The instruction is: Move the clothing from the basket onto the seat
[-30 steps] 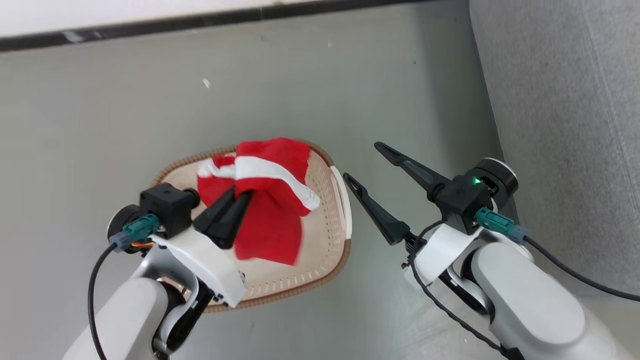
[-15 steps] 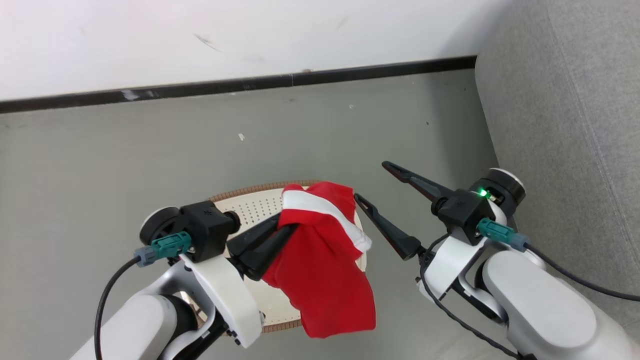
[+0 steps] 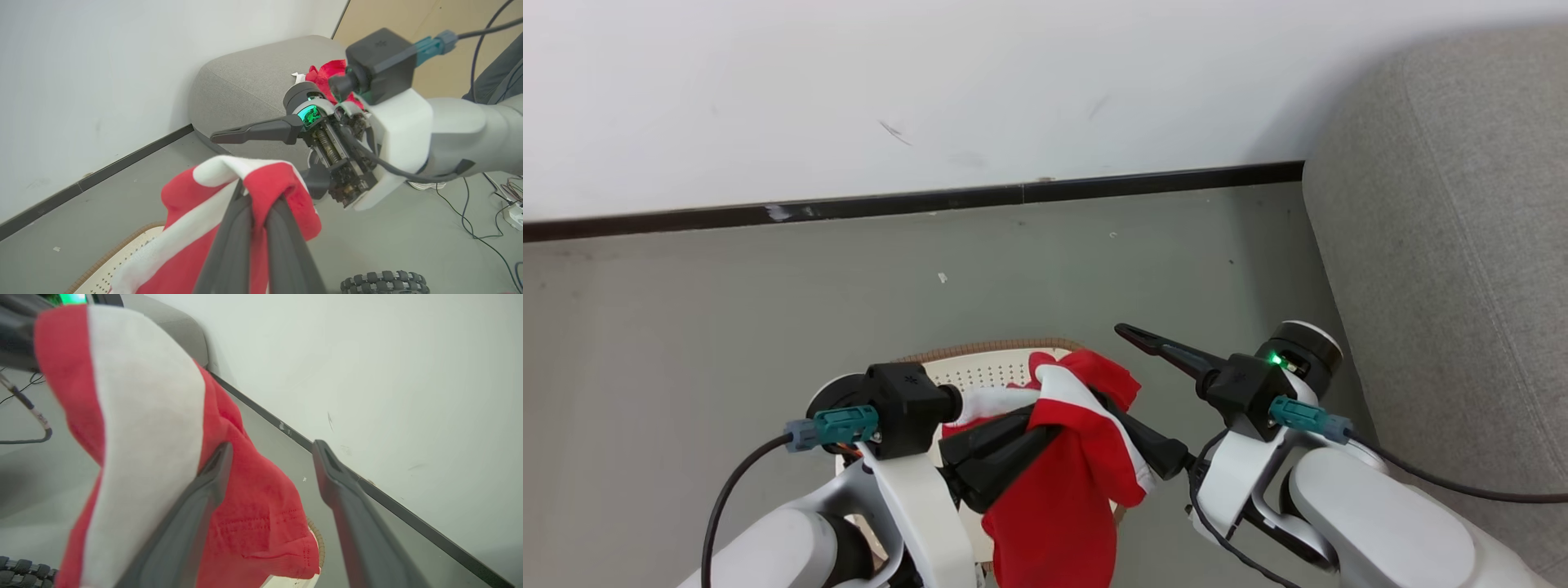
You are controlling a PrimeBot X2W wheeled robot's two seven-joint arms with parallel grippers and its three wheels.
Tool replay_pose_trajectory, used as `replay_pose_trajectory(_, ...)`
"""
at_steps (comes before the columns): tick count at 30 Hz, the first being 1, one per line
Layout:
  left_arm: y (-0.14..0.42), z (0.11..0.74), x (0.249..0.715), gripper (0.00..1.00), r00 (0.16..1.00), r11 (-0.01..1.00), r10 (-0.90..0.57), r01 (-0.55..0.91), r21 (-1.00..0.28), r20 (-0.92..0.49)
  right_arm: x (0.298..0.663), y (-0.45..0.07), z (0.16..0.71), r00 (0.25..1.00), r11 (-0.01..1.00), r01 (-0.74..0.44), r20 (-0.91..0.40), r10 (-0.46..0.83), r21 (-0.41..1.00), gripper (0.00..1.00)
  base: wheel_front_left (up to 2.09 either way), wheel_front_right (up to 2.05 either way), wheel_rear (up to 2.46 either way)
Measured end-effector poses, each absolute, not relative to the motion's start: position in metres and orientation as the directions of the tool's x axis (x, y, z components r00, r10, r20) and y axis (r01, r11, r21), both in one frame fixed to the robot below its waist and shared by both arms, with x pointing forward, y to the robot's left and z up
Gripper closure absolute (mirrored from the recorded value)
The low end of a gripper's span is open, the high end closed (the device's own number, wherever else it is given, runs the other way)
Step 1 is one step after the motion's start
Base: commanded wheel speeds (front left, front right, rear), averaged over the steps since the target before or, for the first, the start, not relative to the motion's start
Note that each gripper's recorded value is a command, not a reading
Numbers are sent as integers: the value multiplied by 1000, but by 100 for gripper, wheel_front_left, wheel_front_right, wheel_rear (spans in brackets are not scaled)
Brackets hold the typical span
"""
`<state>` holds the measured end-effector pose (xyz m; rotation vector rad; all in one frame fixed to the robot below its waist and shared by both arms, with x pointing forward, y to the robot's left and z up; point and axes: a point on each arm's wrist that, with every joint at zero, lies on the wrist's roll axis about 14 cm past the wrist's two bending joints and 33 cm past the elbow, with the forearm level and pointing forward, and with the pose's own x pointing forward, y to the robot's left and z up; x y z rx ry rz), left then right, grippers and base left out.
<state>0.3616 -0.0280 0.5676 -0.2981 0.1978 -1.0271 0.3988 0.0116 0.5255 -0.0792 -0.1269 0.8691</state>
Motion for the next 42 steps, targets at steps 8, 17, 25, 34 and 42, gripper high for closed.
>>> replay_pose_trajectory(8, -37, 582, 342, 100, 443, 423, -896, 848, -319, -9, 380, 20, 522, 605, 607, -787, 58, 794, -108, 0, 0, 0, 0)
replay_pose_trajectory(17, -26, 578, 353, 100, 470, 463, -881, 840, -282, -44, 366, 29, 524, 575, 578, -811, 59, 816, -88, 0, 0, 0, 0)
replay_pose_trajectory(25, -24, 568, 357, 100, 480, 478, -875, 830, -289, -67, 363, 28, 525, 573, 576, -814, 59, 817, -76, 0, 0, 0, 0)
replay_pose_trajectory(34, -40, 577, 344, 100, 424, 409, -905, 858, -312, -20, 362, 27, 523, 574, 576, -815, 54, 817, -60, 0, 0, 0, 0)
replay_pose_trajectory(42, -61, 602, 326, 100, 338, 305, -939, 903, -303, 62, 361, 31, 523, 560, 562, -826, 53, 827, -48, 9, 0, 0, 0)
